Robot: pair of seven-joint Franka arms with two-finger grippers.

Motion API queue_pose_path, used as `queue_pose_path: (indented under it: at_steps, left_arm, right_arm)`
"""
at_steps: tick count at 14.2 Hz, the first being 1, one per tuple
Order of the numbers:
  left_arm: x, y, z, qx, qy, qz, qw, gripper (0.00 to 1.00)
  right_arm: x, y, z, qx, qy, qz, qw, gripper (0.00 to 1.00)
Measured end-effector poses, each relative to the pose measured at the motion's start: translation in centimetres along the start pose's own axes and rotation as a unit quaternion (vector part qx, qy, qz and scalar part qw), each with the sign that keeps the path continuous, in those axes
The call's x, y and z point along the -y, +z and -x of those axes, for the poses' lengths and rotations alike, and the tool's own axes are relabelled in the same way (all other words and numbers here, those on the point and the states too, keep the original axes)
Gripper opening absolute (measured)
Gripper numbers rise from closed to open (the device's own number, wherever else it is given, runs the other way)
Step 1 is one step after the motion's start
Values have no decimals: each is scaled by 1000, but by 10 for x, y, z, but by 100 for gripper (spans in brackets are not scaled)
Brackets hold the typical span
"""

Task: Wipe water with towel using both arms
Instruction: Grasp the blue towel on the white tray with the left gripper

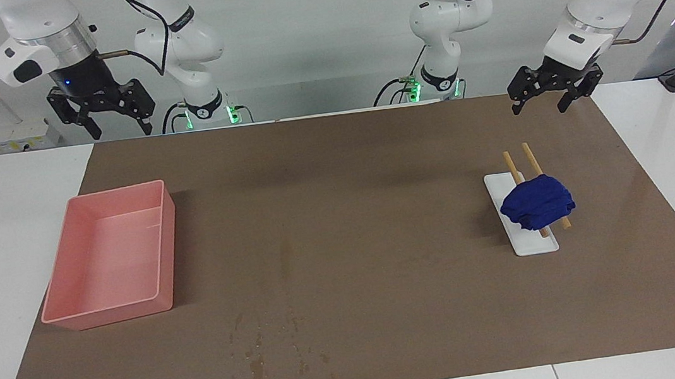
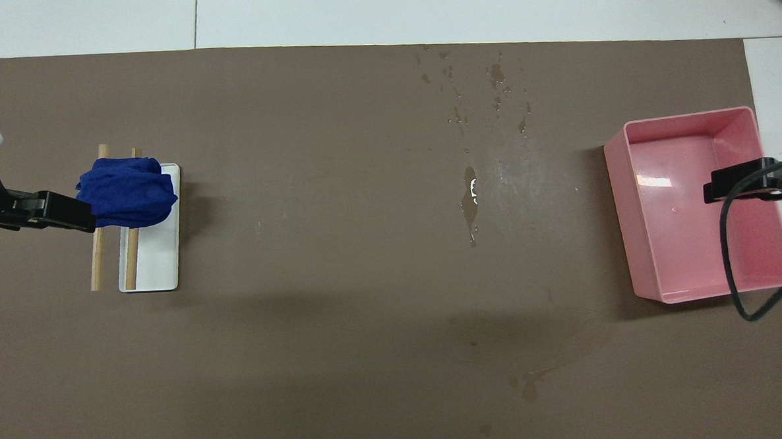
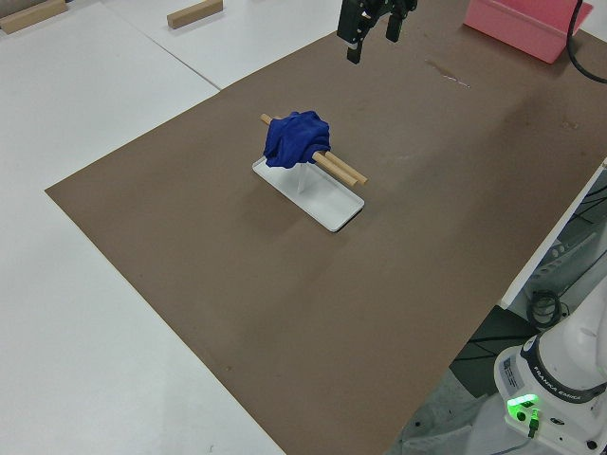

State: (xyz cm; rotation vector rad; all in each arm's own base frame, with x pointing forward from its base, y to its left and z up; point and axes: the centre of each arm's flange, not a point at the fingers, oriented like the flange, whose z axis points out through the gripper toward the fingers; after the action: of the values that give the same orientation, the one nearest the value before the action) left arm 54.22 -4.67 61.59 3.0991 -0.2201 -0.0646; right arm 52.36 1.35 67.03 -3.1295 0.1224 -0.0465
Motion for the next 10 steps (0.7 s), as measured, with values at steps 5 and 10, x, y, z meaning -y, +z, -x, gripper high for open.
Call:
queue_pose_path:
  at_steps: [5, 10]
  left_arm:
    - [2, 4, -4, -15, -2, -1, 1000, 100]
    - [30, 71, -26, -67, -70, -75, 992, 100]
  right_arm:
    - [-3, 0, 0, 0, 3, 0, 1000, 100]
    - [-6, 0, -1, 0, 6, 0, 1000, 100]
